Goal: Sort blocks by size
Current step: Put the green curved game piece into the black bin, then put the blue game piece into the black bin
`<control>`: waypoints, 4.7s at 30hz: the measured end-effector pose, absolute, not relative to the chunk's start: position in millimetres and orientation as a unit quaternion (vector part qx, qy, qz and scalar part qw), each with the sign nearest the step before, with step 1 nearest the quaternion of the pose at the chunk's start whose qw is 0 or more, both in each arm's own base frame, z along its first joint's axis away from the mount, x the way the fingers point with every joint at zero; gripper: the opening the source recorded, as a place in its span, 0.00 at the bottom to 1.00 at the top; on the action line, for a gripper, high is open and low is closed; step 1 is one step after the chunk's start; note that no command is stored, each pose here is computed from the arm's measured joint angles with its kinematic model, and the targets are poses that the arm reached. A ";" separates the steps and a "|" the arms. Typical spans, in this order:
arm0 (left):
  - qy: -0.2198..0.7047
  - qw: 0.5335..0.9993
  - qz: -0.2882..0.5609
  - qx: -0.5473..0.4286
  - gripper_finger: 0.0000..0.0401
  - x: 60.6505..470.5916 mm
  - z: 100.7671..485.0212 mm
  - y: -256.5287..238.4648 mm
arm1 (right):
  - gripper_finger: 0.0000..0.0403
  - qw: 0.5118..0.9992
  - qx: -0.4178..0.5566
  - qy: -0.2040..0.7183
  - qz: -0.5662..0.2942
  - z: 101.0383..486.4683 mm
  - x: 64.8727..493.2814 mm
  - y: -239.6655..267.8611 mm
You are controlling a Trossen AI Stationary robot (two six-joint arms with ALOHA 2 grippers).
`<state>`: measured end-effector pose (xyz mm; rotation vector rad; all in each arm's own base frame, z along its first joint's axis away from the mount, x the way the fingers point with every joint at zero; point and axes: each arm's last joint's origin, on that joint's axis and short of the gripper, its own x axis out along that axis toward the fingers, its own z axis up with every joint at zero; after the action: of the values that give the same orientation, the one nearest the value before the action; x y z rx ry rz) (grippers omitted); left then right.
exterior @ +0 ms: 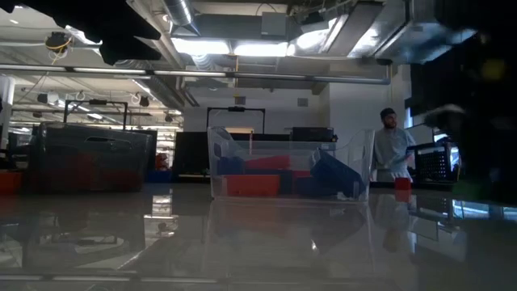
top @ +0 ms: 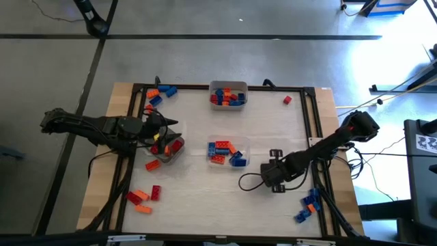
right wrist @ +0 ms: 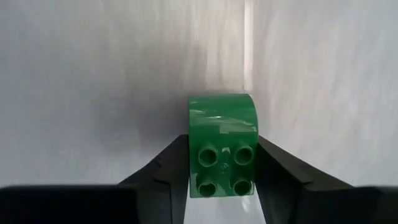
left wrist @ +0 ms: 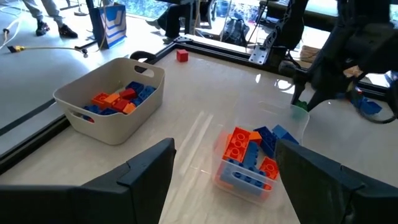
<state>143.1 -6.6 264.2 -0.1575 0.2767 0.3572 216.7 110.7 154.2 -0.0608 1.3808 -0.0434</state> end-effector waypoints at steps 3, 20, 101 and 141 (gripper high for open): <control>0.137 0.971 0.177 -0.079 0.66 143.1 264.2 -6.6 | 0.36 0.789 -0.018 0.614 -0.015 174.9 230.0 116.8; 0.126 0.973 0.175 -0.078 0.66 143.8 266.3 -6.7 | 0.36 0.928 0.030 0.368 -0.059 277.4 317.3 81.8; 0.042 0.985 0.163 -0.038 0.66 121.6 305.7 -3.7 | 0.62 0.959 -0.033 0.280 -0.016 280.9 464.4 -18.6; 0.060 0.984 0.163 -0.032 0.66 124.5 301.8 -4.1 | 0.62 0.629 0.143 0.758 -0.094 200.9 164.5 124.0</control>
<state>124.5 -4.1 301.8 -0.0649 0.1215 0.3285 164.5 124.0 200.9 0.3265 1.7377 -0.2146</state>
